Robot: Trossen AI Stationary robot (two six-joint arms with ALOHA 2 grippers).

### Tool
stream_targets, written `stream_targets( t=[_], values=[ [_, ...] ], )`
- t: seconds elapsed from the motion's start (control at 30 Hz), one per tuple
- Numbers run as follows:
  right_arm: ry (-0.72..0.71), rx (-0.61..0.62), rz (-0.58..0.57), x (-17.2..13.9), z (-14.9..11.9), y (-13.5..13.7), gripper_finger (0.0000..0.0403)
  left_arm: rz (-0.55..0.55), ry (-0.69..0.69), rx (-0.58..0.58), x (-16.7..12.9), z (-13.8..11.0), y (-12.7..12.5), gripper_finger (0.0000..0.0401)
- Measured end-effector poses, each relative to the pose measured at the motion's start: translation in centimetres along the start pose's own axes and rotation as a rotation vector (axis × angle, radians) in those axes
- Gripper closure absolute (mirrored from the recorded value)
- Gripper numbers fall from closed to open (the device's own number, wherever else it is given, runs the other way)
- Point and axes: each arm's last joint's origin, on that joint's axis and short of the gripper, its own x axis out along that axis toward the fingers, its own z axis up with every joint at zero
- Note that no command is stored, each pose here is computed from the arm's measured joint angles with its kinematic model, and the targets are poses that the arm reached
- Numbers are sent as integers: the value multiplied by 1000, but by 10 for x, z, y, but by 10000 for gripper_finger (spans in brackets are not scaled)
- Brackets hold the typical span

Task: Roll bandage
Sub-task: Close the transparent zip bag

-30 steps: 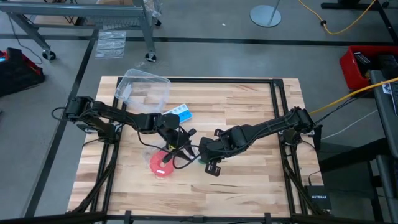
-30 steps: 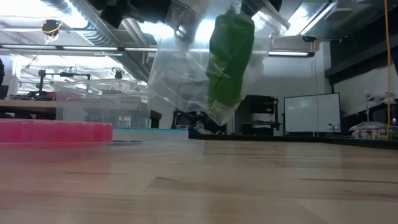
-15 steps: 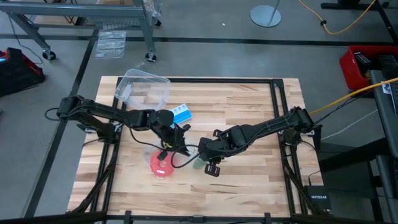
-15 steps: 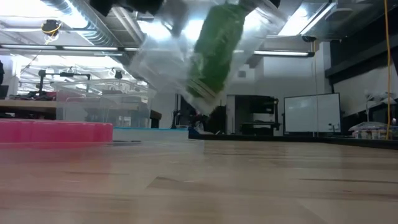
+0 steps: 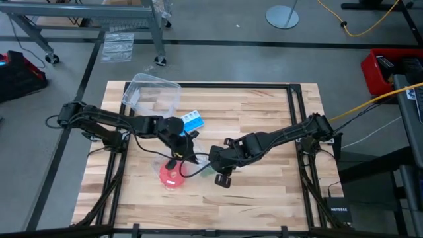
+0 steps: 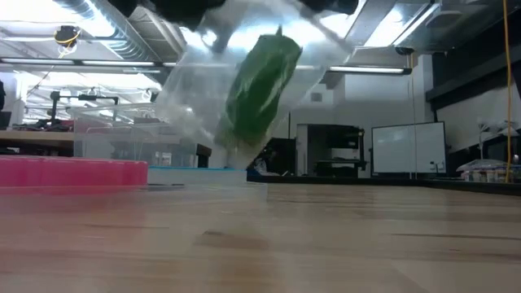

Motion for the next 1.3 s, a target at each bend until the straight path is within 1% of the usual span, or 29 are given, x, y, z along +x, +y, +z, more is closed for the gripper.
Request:
stream_targets(
  t=[0.1, 0.23, 0.33, 0.47, 0.7, 1.07, 1.3],
  values=[
    [-15, 13, 12, 0, 4, -3, 285, 23, 41, -6, 0, -4, 0, 401],
    [-72, 31, 37, 0, 13, -6, 271, 42, 57, -24, 0, -6, 1, 401],
    [-116, 45, 51, 0, 21, -11, 268, 40, 56, -21, 0, -5, 0, 401],
    [-166, 33, 59, 0, 30, -18, 267, 33, 57, -17, 1, -5, -2, 401],
    [-244, 18, 78, -2, 41, -22, 267, 30, 59, -22, 1, -5, -3, 401],
    [-258, -17, 80, 0, 43, -21, 267, 36, 60, -134, 1, -6, -2, 401],
    [-258, -59, 74, 3, 43, -20, 267, 37, 86, -207, 1, -8, -2, 401]
  ],
)
